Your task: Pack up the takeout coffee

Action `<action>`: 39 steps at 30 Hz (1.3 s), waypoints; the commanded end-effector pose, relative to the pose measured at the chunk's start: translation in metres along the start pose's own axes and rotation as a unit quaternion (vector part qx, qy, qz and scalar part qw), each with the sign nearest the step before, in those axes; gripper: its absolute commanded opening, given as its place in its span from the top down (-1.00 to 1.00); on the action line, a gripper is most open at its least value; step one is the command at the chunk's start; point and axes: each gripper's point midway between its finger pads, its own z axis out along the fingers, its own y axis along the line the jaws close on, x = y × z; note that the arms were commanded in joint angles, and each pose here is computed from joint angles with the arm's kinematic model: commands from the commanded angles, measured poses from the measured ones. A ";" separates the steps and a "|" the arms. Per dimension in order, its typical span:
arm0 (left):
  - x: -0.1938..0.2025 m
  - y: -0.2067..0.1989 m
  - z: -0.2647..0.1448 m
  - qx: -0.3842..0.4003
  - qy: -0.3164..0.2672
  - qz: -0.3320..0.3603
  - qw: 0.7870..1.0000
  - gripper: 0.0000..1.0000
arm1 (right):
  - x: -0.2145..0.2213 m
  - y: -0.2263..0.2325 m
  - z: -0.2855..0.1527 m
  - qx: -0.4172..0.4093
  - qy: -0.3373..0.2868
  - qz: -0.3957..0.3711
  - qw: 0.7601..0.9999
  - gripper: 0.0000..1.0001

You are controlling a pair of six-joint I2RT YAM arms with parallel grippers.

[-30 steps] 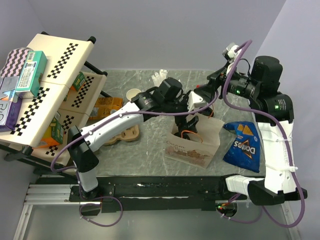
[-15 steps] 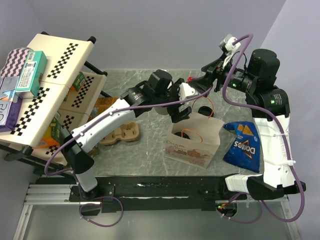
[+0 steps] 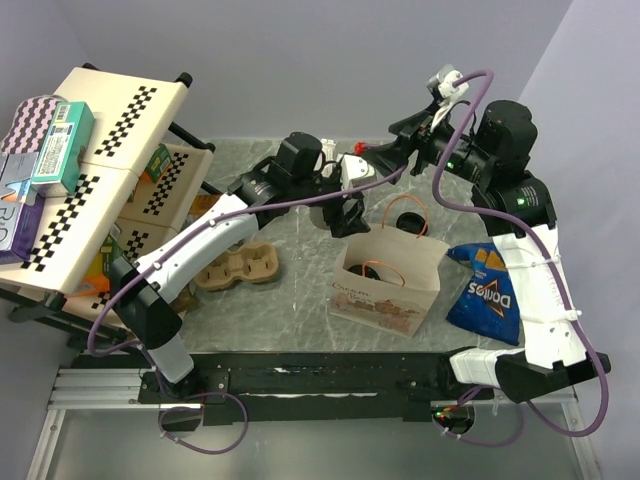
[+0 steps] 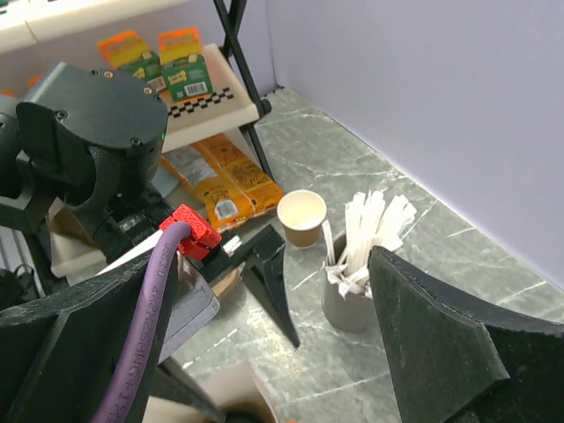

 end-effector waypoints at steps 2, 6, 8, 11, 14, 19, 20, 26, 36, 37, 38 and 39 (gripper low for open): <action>-0.191 0.058 -0.234 -0.180 -0.308 0.000 0.934 -0.67 | 0.014 -0.062 -0.076 0.201 0.057 -0.027 0.978 -0.79; -0.193 0.054 -0.240 -0.162 -0.310 0.010 0.937 -0.68 | 0.003 -0.067 -0.080 0.220 0.045 -0.032 0.974 -0.78; -0.195 0.049 -0.240 -0.152 -0.314 0.018 0.937 -0.69 | 0.000 -0.071 -0.082 0.229 0.042 -0.039 0.972 -0.77; -0.192 0.039 -0.234 -0.115 -0.311 0.016 0.943 -0.68 | 0.002 -0.082 -0.084 0.251 0.051 -0.049 0.965 -0.74; -0.187 0.034 -0.225 -0.097 -0.304 0.005 0.948 -0.69 | 0.008 -0.097 -0.084 0.283 0.065 -0.057 0.955 -0.72; -0.175 0.033 -0.195 -0.108 -0.279 -0.002 0.954 -0.70 | -0.004 -0.086 -0.062 0.243 0.035 -0.007 0.969 -0.72; -0.175 0.031 -0.187 -0.105 -0.276 -0.004 0.955 -0.71 | -0.009 -0.083 -0.059 0.241 0.027 -0.006 0.970 -0.72; -0.169 0.044 -0.154 -0.163 -0.236 0.021 0.958 -0.71 | -0.019 -0.047 -0.025 0.169 0.022 -0.041 0.985 -0.77; -0.170 0.069 -0.166 -0.233 -0.232 0.054 0.943 -0.68 | -0.017 0.025 -0.011 -0.041 0.014 0.007 0.999 -0.86; -0.170 0.071 -0.167 -0.240 -0.230 0.059 0.941 -0.68 | -0.014 0.030 -0.012 -0.058 0.019 0.007 0.998 -0.87; -0.165 0.074 -0.164 -0.244 -0.220 0.059 0.943 -0.65 | -0.011 0.037 -0.012 -0.077 0.023 0.011 0.997 -0.87; -0.163 0.081 -0.168 -0.263 -0.215 0.062 0.938 -0.63 | -0.009 0.042 -0.014 -0.091 0.024 0.017 0.995 -0.88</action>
